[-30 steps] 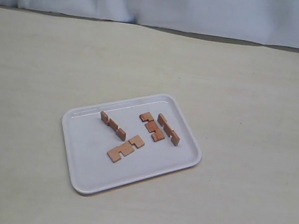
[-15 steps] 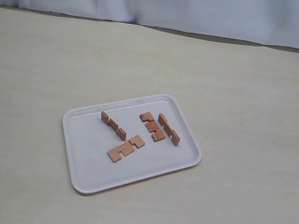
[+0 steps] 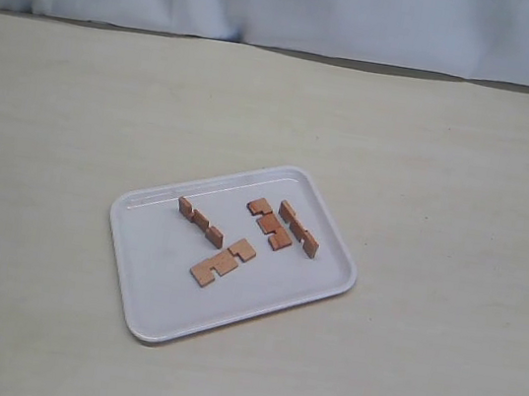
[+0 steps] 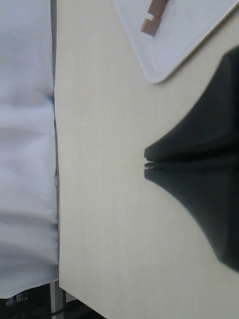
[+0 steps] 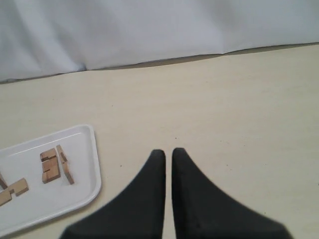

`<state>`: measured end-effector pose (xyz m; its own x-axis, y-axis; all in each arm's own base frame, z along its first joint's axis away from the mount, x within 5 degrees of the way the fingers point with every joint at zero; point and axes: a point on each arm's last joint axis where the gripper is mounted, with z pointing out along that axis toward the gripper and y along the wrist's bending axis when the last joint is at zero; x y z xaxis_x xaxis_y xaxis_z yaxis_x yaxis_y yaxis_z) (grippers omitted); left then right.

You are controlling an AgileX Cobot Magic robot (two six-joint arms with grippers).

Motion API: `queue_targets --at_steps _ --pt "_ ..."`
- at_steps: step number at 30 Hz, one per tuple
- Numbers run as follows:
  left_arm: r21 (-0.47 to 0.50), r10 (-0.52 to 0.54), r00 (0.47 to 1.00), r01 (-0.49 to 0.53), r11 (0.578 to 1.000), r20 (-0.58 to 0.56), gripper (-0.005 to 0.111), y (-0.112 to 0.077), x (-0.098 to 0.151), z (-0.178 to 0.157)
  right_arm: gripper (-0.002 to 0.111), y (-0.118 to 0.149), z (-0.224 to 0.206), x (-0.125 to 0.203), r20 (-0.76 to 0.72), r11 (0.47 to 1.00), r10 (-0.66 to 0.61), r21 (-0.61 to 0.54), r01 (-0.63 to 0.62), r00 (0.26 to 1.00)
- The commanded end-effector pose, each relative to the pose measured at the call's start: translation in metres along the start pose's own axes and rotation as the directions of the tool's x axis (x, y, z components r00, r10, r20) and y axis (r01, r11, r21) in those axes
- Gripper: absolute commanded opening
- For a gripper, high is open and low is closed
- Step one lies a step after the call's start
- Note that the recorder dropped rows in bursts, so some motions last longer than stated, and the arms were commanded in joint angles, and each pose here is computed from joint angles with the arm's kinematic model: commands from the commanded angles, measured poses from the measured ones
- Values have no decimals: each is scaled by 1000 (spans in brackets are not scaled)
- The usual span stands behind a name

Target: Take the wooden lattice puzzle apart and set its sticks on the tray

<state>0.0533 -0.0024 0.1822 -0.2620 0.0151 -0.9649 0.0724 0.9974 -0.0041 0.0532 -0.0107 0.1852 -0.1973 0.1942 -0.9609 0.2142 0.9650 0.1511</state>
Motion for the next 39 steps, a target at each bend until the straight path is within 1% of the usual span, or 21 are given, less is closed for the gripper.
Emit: queue_targets --at_steps 1,39 --pt "1 -1 1000 1 1000 9 0 0 0 0 4 2 0 2 -12 999 38 -20 -38 999" --pt "0 -1 1000 1 1000 7 0 0 0 0 4 2 0 3 -26 999 46 -22 -47 999"
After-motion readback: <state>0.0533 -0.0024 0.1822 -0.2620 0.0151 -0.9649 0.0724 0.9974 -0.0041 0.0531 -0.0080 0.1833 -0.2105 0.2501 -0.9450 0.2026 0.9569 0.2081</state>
